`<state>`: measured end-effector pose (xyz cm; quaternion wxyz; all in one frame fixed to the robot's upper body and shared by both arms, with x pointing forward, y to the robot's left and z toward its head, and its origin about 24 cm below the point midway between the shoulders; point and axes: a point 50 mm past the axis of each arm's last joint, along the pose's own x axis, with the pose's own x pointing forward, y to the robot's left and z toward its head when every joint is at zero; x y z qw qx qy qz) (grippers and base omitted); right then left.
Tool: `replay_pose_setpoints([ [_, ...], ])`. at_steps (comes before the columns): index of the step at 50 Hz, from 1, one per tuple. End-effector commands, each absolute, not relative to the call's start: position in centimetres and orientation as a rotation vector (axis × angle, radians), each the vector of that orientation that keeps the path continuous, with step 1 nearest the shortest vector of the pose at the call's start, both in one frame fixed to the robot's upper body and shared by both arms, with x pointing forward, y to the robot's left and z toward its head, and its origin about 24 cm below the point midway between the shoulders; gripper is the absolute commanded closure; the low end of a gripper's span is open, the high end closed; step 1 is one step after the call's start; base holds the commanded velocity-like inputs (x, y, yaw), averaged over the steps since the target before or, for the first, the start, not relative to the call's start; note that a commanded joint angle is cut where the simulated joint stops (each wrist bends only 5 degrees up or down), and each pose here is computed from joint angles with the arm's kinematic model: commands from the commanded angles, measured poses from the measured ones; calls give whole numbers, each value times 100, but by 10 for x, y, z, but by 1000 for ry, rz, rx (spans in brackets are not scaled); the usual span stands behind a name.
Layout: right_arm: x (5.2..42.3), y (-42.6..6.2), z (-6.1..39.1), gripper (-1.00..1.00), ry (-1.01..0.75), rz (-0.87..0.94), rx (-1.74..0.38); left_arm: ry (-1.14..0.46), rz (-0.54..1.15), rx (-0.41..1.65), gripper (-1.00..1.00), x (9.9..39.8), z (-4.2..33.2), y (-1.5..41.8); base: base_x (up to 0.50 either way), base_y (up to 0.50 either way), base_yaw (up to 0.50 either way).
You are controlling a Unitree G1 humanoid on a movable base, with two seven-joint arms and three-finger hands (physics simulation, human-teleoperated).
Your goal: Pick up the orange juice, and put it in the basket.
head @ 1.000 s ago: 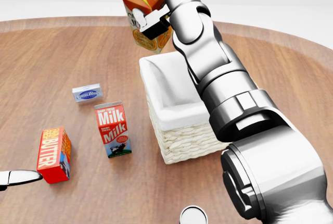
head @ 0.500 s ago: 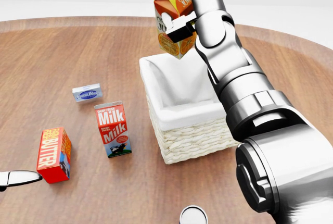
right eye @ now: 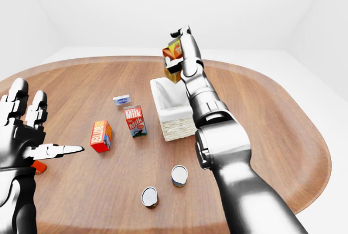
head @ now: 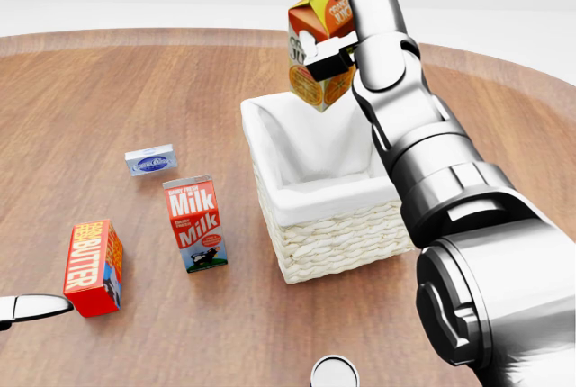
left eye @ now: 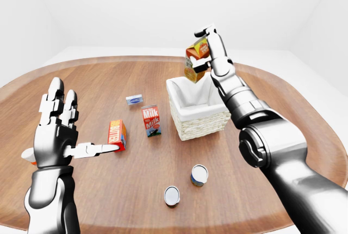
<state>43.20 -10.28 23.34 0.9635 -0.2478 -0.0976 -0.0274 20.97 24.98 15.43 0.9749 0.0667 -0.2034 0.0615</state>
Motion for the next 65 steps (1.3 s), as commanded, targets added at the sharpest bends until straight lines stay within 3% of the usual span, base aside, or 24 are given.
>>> replay_pose_setpoints([
  [1, 432, -113, 230, 100, -174, -139, -349, -405, 124, 133, -100, 210, 153, 250, 0, 0, 0],
  [65, 426, -116, 182, 100, -79, -219, -424, -403, 122, 128, -100, 211, 153, 250, 0, 0, 0],
])
